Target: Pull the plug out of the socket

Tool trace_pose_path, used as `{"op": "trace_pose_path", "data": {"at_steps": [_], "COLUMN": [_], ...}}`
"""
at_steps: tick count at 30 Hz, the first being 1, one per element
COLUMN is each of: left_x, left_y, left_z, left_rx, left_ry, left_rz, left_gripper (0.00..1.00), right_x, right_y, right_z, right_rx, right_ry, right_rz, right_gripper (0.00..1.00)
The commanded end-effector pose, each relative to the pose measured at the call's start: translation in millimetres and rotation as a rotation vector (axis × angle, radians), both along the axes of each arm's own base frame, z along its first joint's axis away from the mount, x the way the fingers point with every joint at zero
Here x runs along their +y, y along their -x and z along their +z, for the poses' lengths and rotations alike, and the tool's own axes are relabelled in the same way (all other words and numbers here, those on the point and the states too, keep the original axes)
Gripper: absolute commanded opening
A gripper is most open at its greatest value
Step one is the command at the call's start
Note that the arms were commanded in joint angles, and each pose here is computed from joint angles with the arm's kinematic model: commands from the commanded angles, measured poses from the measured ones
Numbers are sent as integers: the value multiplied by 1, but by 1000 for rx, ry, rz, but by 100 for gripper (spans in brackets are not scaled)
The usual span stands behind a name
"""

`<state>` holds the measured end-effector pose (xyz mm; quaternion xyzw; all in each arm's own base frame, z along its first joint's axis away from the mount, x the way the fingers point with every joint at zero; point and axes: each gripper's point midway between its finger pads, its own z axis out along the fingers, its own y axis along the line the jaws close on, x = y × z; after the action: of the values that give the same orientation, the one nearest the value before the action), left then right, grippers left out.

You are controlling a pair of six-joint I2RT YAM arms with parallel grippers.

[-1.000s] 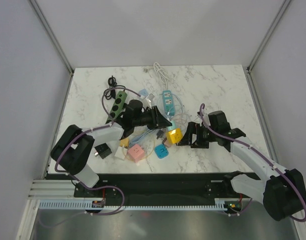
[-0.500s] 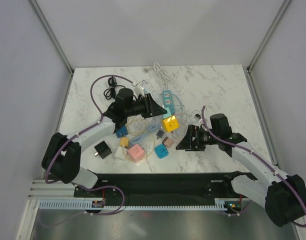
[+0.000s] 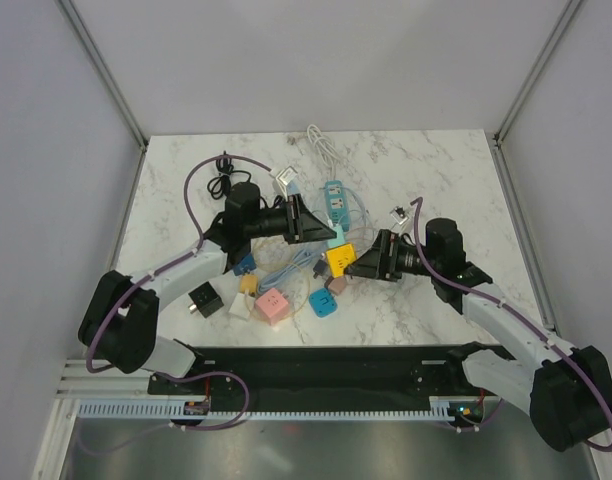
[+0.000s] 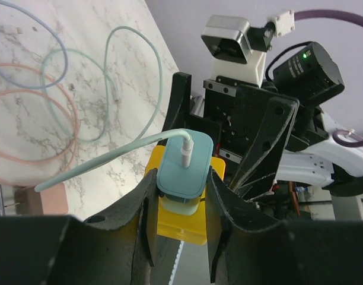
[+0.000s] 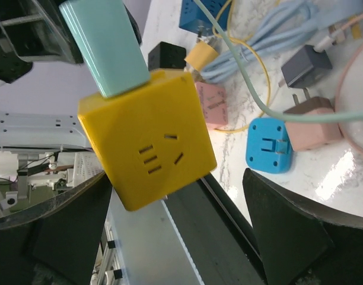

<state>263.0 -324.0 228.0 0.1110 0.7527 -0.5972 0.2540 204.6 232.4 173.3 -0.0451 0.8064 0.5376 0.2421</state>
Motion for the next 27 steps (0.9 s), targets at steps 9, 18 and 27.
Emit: {"op": "trace_pose_path", "data": {"at_steps": [9,18,27], "left_x": [-20,-27,-33], "left_y": [44,39,18], "left_z": [40,44,48], "left_rx": [-18,-14,-16], "left_ry": [154,166,173], "left_rz": [-201,-191,-133], "left_gripper": [2,2,2], "right_x": [18,24,21], "right_y": [0,13,25], "right_z": [47,42,32], "right_rx": [-134,-104,-81], "right_ry": [-176,-208,-206], "right_rz": [70,93,101], "right_gripper": [98,76,0]}}
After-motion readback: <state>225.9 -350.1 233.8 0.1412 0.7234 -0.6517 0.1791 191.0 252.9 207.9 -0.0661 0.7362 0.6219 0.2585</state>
